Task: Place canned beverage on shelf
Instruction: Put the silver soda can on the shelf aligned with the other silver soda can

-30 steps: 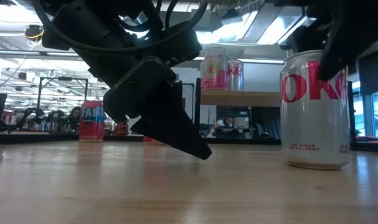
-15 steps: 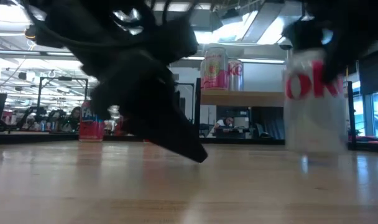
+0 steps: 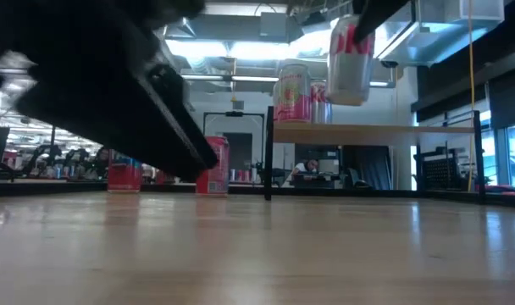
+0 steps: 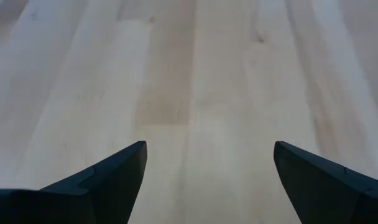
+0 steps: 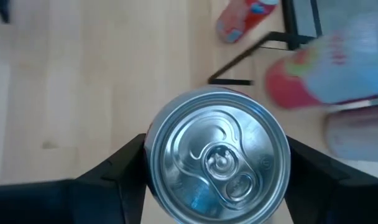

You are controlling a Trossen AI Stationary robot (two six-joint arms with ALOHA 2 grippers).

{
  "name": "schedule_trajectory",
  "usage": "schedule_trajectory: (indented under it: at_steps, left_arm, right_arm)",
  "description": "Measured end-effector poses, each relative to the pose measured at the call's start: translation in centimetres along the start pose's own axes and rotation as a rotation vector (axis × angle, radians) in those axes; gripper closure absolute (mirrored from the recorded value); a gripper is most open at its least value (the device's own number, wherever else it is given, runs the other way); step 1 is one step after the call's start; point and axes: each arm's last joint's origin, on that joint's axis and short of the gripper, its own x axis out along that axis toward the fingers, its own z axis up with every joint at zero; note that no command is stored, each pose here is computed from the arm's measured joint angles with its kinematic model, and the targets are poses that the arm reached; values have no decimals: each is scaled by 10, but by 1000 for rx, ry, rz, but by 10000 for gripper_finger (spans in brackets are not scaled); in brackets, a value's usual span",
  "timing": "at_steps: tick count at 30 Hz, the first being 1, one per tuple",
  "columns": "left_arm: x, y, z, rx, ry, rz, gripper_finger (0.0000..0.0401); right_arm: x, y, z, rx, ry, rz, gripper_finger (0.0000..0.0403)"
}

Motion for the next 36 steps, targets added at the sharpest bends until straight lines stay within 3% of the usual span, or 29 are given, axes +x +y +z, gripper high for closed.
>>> schedule_trajectory:
  at_steps: [7,16,20,31,36]
  left_arm:
    - [-16,-8,-2,-1,4,-13,55]
    - [-15,4,4,-39,9,20,55]
    - [-12,10,7,-48,13,34,55]
    - [-3,23,12,-59,20,60,55]
    - [-1,27,14,-61,22,68,55]
  right_arm:
    - [8,-78,-8,60,-20,43,143]
    - [18,-140,-33,160,-31,35,143]
    - [26,-150,-38,173,-48,108,143]
    - [46,-158,-30,143,-70,91,142]
    - [48,-159,-31,140,-48,62,42]
